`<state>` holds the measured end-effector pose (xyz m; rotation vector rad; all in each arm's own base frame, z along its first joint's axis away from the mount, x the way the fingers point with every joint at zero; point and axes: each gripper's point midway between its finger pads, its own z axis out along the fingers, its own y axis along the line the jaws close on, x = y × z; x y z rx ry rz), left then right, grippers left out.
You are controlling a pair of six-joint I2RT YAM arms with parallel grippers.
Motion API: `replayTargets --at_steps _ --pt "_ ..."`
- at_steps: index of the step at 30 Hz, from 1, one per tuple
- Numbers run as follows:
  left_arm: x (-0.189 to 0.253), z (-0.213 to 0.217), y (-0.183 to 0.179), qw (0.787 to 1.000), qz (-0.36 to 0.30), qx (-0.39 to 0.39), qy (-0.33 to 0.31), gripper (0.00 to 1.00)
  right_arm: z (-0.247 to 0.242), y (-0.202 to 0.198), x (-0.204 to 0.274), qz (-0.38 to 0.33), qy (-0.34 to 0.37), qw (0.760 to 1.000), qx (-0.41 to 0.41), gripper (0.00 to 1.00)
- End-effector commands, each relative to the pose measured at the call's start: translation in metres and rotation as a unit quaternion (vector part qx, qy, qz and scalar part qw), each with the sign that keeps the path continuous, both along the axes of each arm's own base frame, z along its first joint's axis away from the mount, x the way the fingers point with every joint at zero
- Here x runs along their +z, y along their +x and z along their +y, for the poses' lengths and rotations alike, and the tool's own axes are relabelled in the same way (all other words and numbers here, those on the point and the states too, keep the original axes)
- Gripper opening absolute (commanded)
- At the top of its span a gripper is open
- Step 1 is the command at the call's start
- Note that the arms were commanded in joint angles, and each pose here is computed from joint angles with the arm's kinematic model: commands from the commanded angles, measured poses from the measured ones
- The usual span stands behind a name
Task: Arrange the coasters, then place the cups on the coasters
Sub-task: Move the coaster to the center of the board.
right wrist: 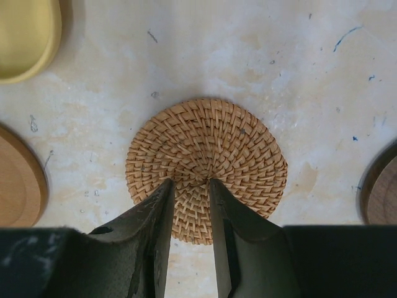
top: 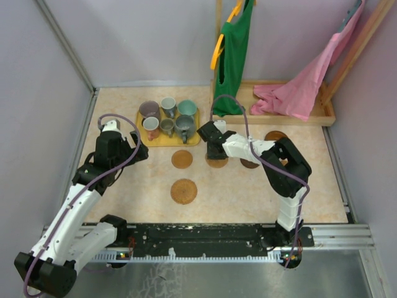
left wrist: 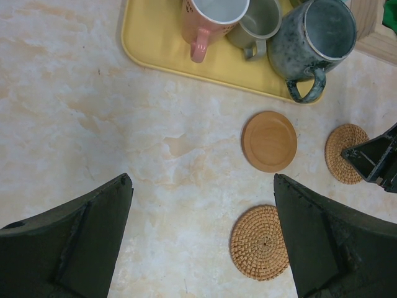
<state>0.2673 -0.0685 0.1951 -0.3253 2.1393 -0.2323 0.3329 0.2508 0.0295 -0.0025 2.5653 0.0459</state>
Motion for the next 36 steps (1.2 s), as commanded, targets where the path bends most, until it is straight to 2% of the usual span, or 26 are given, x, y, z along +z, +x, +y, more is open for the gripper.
replayTargets --at_steps 1,9,17,24,36 --pt "0.012 -0.001 0.002 1.000 -0.012 -0.004 -0.005 1.00 -0.011 0.015 -0.009 -0.009 -0.024 1.000 -0.007 0.30" --pt "0.013 -0.001 0.002 1.000 -0.013 -0.004 -0.006 1.00 -0.010 0.019 0.007 -0.024 -0.020 0.999 -0.008 0.30" --pt "0.014 -0.003 0.005 1.000 -0.018 -0.009 -0.005 1.00 -0.021 0.023 0.068 -0.078 0.005 0.997 -0.025 0.32" --pt "0.011 -0.007 0.006 0.999 -0.020 -0.025 -0.005 1.00 -0.075 0.018 0.091 -0.092 0.006 0.992 -0.081 0.32" --pt "0.001 -0.015 0.006 0.999 -0.015 -0.041 -0.014 1.00 -0.201 -0.020 0.052 -0.037 -0.027 0.972 -0.230 0.29"
